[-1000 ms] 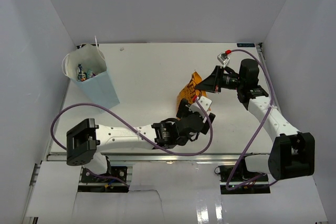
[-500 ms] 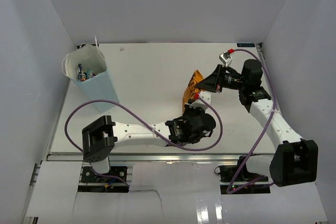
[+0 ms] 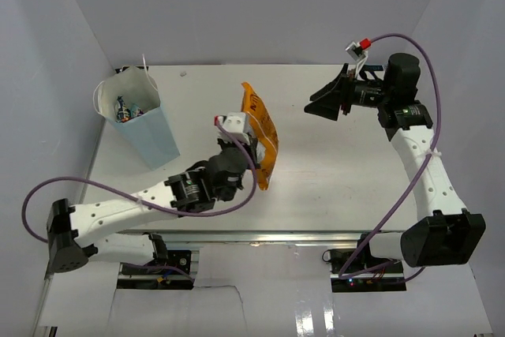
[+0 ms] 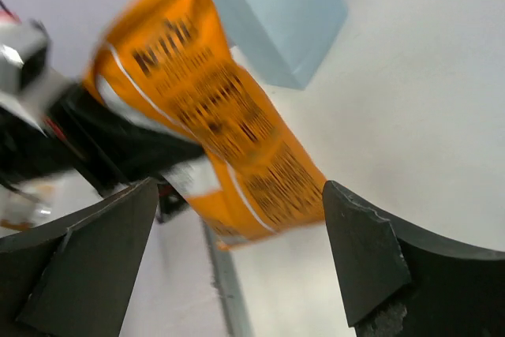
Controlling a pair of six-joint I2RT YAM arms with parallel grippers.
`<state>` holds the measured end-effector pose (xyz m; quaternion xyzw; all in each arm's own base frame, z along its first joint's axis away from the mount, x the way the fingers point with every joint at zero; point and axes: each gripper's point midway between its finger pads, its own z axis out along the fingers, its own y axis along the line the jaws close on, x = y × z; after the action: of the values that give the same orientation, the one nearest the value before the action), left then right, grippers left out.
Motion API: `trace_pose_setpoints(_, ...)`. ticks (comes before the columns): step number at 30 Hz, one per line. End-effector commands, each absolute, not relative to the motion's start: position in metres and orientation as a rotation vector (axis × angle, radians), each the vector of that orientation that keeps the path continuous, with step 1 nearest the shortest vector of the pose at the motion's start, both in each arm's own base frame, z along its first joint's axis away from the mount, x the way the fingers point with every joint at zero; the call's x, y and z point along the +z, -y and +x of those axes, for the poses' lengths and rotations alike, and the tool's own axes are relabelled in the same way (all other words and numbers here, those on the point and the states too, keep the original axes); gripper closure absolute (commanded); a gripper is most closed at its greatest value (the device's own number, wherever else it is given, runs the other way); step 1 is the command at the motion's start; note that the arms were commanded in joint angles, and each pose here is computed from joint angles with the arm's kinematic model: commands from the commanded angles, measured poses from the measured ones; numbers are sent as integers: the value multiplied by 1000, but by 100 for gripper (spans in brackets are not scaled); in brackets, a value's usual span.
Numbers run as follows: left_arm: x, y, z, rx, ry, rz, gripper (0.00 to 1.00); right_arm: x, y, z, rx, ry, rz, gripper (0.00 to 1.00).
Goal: Place the snacks into the paper bag
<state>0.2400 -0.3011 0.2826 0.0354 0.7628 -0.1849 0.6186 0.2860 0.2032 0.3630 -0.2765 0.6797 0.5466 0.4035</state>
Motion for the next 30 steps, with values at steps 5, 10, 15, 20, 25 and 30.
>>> trace_pose_setpoints(5,406,208,254,-524,-1612,-132,100,314,-166,298,901,-1669,-908,10)
trace_pose_setpoints(10,500,150,257,-382,-1445,-203,100,250,-159,284,880,-1750,-977,9)
trace_pose_setpoints(15,577,97,254,-121,-1291,-249,100,222,-160,266,908,-1759,-1011,7)
trace_pose_setpoints(20,634,43,233,33,-1115,-369,100,207,-157,264,909,-1800,-997,7)
trace_pose_setpoints(25,649,46,238,190,-1123,-285,100,199,-157,262,923,-1822,-987,7)
trace_pose_setpoints(30,656,32,229,201,-1093,-309,100,193,-158,257,940,-1833,-984,7)
